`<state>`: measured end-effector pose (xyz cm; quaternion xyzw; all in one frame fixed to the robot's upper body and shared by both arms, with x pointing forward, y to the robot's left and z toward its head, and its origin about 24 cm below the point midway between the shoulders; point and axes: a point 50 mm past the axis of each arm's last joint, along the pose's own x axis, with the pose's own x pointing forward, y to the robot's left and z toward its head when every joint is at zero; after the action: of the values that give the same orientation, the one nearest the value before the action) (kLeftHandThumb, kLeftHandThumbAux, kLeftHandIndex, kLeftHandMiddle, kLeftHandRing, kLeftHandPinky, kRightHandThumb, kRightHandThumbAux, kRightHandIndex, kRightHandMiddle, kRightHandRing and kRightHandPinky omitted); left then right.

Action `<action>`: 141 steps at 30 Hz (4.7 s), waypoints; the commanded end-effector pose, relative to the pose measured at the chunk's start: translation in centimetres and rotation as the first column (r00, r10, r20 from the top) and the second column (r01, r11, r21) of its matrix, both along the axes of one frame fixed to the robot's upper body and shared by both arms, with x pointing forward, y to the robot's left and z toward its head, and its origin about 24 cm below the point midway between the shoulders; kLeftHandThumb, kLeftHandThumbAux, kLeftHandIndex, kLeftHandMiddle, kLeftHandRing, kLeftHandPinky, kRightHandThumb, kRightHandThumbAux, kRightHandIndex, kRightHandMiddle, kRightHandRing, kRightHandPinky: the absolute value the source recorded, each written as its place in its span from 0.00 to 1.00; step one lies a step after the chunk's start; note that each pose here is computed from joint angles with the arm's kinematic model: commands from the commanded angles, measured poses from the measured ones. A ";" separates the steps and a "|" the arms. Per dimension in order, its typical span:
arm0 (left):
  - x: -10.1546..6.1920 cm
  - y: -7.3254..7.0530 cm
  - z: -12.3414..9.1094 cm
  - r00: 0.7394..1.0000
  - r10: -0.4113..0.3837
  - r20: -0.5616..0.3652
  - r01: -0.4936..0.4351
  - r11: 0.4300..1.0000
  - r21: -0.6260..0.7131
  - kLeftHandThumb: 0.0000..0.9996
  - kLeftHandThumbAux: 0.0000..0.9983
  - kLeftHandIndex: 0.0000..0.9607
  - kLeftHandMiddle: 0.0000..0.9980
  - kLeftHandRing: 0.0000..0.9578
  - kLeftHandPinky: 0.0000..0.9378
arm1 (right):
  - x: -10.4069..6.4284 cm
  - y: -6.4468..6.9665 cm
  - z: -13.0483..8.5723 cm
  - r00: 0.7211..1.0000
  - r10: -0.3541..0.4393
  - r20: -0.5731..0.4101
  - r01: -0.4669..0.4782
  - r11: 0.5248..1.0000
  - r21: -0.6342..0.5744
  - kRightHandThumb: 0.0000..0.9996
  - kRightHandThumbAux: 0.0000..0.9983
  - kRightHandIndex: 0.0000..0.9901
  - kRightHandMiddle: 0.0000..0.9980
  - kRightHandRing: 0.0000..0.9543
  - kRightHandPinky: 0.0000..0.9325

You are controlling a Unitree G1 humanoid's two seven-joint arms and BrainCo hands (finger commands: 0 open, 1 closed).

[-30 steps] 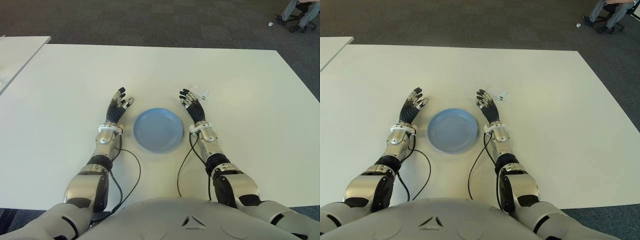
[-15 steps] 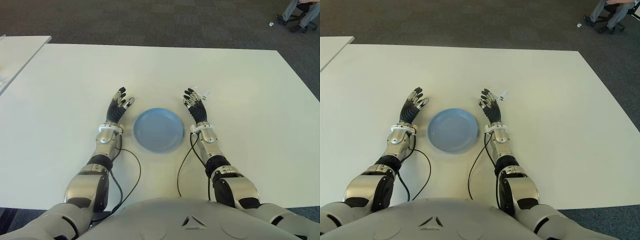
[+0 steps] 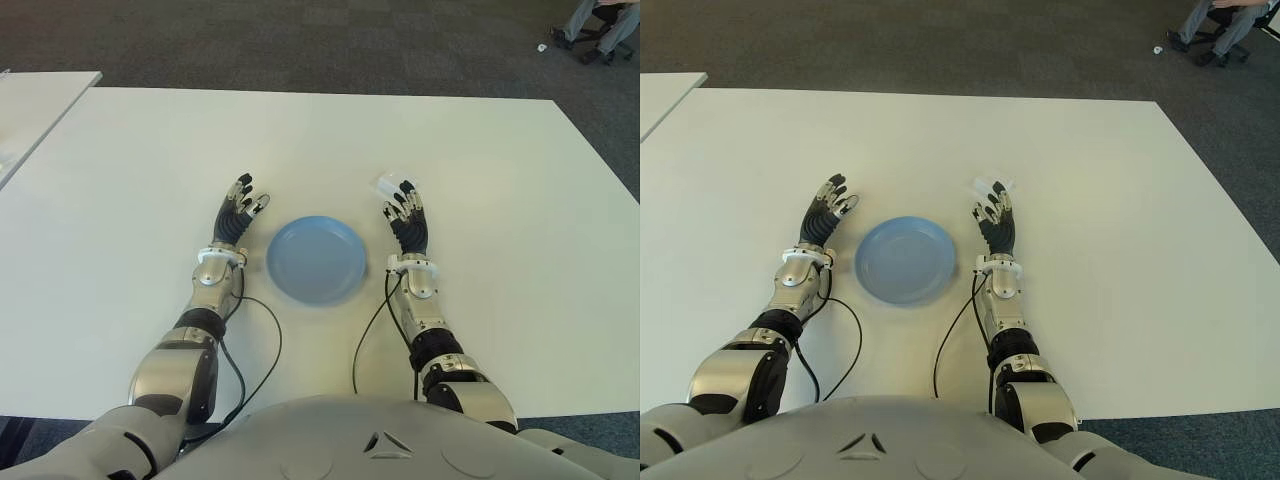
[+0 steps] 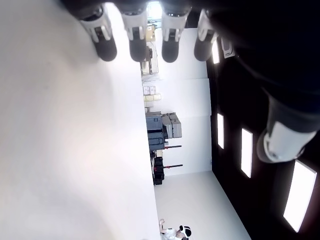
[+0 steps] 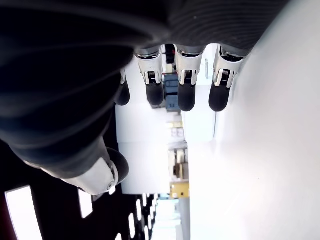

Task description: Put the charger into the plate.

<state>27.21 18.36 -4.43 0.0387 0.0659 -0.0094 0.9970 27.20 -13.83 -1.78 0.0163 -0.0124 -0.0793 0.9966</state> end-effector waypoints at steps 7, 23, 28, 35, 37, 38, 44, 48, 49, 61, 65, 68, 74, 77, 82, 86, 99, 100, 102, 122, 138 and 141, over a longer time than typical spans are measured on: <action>-3.0 -0.7 -3.7 0.977 -0.008 -0.214 0.006 1.000 -0.010 0.00 0.55 0.00 0.05 0.05 0.07 | 0.5 -0.2 4.1 0.942 -0.146 0.303 0.158 0.987 -0.017 0.43 0.74 0.15 0.13 0.14 0.22; -2.6 -1.0 -3.6 0.975 -0.024 -0.220 0.021 1.000 -0.020 0.00 0.54 0.00 0.05 0.05 0.06 | 4.2 -3.7 8.6 0.881 -0.113 0.460 0.299 0.886 -0.355 0.54 0.68 0.11 0.12 0.13 0.20; -2.5 -1.3 -3.6 0.974 -0.028 -0.225 0.024 0.999 -0.021 0.00 0.54 0.00 0.05 0.05 0.06 | 6.1 -4.5 9.9 0.881 -0.063 0.470 0.311 0.824 -0.473 0.53 0.64 0.09 0.12 0.14 0.20; -2.3 -1.6 -3.6 0.973 -0.028 -0.228 0.024 0.999 -0.024 0.00 0.54 0.00 0.04 0.04 0.06 | 7.3 -5.2 11.2 0.869 -0.024 0.494 0.333 0.766 -0.550 0.52 0.61 0.09 0.15 0.16 0.19; -2.3 -1.6 -3.6 0.973 -0.028 -0.229 0.023 0.999 -0.026 0.00 0.54 0.00 0.04 0.04 0.06 | 7.8 -5.4 11.9 0.869 -0.013 0.495 0.337 0.747 -0.573 0.52 0.60 0.09 0.15 0.17 0.19; -2.3 -1.6 -3.6 0.973 -0.028 -0.230 0.023 0.999 -0.027 0.00 0.55 0.00 0.04 0.04 0.06 | 8.0 -5.5 12.2 0.870 -0.010 0.493 0.339 0.739 -0.583 0.52 0.60 0.09 0.16 0.17 0.19; -2.2 -1.7 -3.6 0.973 -0.031 -0.231 0.025 0.999 -0.030 0.00 0.54 0.00 0.04 0.04 0.06 | 9.7 -6.3 13.6 0.898 -0.008 0.441 0.322 0.695 -0.643 0.51 0.58 0.08 0.17 0.18 0.18; -2.2 -1.8 -3.6 0.973 -0.033 -0.227 0.026 0.999 -0.033 0.00 0.54 0.00 0.04 0.04 0.06 | 10.6 -6.5 13.7 0.934 0.004 0.357 0.270 0.646 -0.714 0.50 0.57 0.07 0.16 0.17 0.17; -2.2 -1.8 -3.6 0.974 -0.033 -0.224 0.026 0.999 -0.034 0.00 0.54 0.00 0.04 0.04 0.06 | 10.8 -6.5 13.6 0.944 0.010 0.329 0.249 0.632 -0.734 0.49 0.57 0.06 0.15 0.17 0.17; -2.3 -2.0 -3.5 0.977 -0.034 -0.210 0.028 0.999 -0.034 0.00 0.54 0.00 0.05 0.05 0.06 | 11.1 -7.1 10.9 0.999 0.031 0.040 0.018 0.518 -0.855 0.43 0.50 0.00 0.07 0.08 0.07; -2.4 -1.9 -3.5 0.978 -0.035 -0.206 0.029 0.999 -0.033 0.00 0.54 0.00 0.05 0.05 0.06 | 10.8 -7.7 9.7 0.996 0.030 -0.081 -0.086 0.488 -0.869 0.39 0.42 0.00 0.02 0.03 0.04; -2.4 -1.8 -3.5 0.978 -0.036 -0.205 0.030 0.999 -0.033 0.00 0.54 0.00 0.05 0.04 0.06 | 10.8 -7.8 9.2 0.989 0.029 -0.147 -0.143 0.467 -0.873 0.37 0.36 0.00 0.01 0.01 0.01; -2.6 -1.8 -3.5 0.979 -0.039 -0.200 0.032 0.999 -0.037 0.00 0.53 0.00 0.05 0.04 0.06 | 10.7 -7.9 8.3 0.962 0.027 -0.271 -0.253 0.449 -0.857 0.37 0.27 0.00 0.00 0.00 0.00; -2.6 -1.9 -3.5 0.980 -0.042 -0.194 0.036 0.999 -0.038 0.00 0.53 0.00 0.05 0.04 0.06 | 10.8 -8.0 8.2 0.951 0.017 -0.310 -0.285 0.449 -0.847 0.37 0.25 0.00 0.00 0.00 0.00; -2.7 -2.0 -3.4 0.982 -0.045 -0.185 0.038 0.998 -0.040 0.00 0.53 0.00 0.04 0.04 0.06 | 10.7 -8.2 7.7 0.916 0.017 -0.400 -0.355 0.497 -0.792 0.42 0.26 0.00 0.00 0.00 0.00; -2.8 -2.1 -3.4 0.983 -0.045 -0.178 0.038 0.998 -0.042 0.00 0.53 0.00 0.04 0.04 0.06 | 10.7 -8.1 7.4 0.896 0.029 -0.442 -0.390 0.524 -0.757 0.46 0.28 0.00 0.00 0.00 0.00; -2.9 -2.0 -3.3 0.985 -0.055 -0.165 0.048 0.998 -0.044 0.00 0.53 0.00 0.04 0.04 0.06 | 10.1 -7.5 6.0 0.859 0.027 -0.512 -0.452 0.509 -0.732 0.53 0.24 0.00 0.00 0.00 0.00; -2.9 -2.0 -3.3 0.985 -0.056 -0.164 0.049 0.998 -0.045 0.00 0.53 0.00 0.04 0.04 0.06 | 10.1 -7.5 5.9 0.856 0.025 -0.516 -0.455 0.507 -0.732 0.53 0.23 0.00 0.00 0.00 0.00; -2.9 -2.0 -3.2 0.985 -0.058 -0.160 0.051 0.998 -0.046 0.00 0.53 0.00 0.04 0.04 0.06 | 10.0 -7.5 5.7 0.853 0.022 -0.521 -0.459 0.504 -0.731 0.53 0.22 0.00 0.00 0.00 0.00; -3.1 -1.9 -3.2 0.987 -0.071 -0.146 0.064 0.997 -0.052 0.00 0.53 0.00 0.04 0.04 0.06 | 7.9 -4.9 1.5 0.800 0.011 -0.600 -0.553 0.405 -0.729 0.51 0.15 0.00 0.00 0.00 0.00; -3.0 -2.6 -3.0 0.988 -0.083 -0.129 0.077 0.996 -0.052 0.00 0.52 0.00 0.06 0.06 0.07 | 7.3 -1.7 0.3 0.792 0.021 -0.610 -0.609 0.098 -0.787 0.46 0.11 0.00 0.00 0.00 0.00; -3.0 -2.8 -3.0 0.989 -0.085 -0.123 0.079 0.996 -0.050 0.00 0.52 0.00 0.06 0.06 0.07 | 7.1 -1.5 0.1 0.788 0.023 -0.616 -0.615 0.068 -0.785 0.45 0.11 0.00 0.00 0.00 0.00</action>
<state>27.12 16.81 -4.27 0.0285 0.0472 -0.0367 0.9978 35.84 -17.49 0.71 -0.6490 0.1599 0.1197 0.7341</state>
